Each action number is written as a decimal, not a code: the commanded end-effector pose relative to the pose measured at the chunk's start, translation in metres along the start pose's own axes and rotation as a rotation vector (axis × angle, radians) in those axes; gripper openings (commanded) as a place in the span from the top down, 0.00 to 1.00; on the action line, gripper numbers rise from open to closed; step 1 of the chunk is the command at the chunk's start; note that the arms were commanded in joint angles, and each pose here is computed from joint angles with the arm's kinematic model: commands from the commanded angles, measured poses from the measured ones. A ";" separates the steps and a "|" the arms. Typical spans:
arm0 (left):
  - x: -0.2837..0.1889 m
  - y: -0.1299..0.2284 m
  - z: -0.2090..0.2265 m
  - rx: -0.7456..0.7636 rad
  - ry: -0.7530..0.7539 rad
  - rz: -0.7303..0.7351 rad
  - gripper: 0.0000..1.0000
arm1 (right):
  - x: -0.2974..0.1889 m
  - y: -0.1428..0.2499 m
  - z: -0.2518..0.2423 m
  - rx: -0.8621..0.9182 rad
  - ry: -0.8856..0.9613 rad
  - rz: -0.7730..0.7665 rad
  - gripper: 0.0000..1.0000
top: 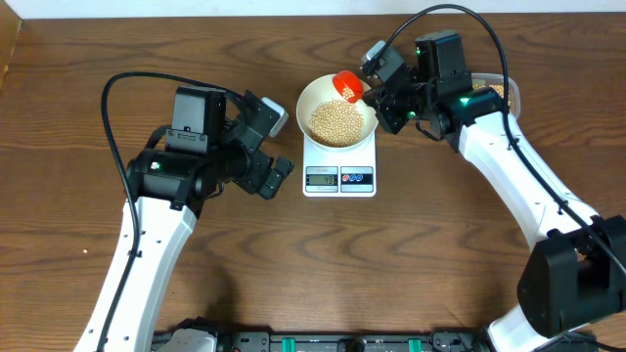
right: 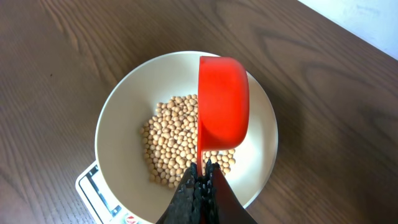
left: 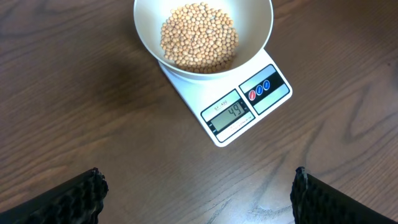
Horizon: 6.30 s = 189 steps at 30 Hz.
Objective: Scoop item into bowl and weigh 50g on scale
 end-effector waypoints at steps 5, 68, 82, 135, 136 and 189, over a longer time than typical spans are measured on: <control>-0.003 -0.004 0.001 0.019 -0.009 -0.009 0.03 | -0.002 -0.008 -0.001 -0.012 -0.006 -0.019 0.99; -0.003 -0.004 0.001 0.019 -0.009 -0.009 0.04 | -0.007 -0.016 -0.002 0.112 -0.067 -0.069 0.99; -0.003 -0.004 0.001 0.019 -0.009 -0.009 0.04 | -0.059 -0.035 -0.048 0.430 -0.296 -0.267 0.99; -0.003 -0.004 0.001 0.019 -0.009 -0.009 0.04 | -0.118 0.117 -0.181 0.649 0.468 0.145 0.99; -0.003 -0.004 0.001 0.019 -0.009 -0.009 0.04 | -0.117 0.117 -0.181 0.636 0.494 0.162 0.99; -0.003 -0.004 0.001 0.019 -0.009 -0.009 0.04 | -0.081 0.067 -0.117 0.956 0.555 0.046 0.98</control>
Point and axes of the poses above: each gripper's point midway between its finger pads, its own x axis out along the fingers, its own z axis along the line the jaws close on, y = z × x, the point moved 3 cm from there along -x, back along the fingers, and after that the axes turned 5 degrees about x, right-handed, at the moved point
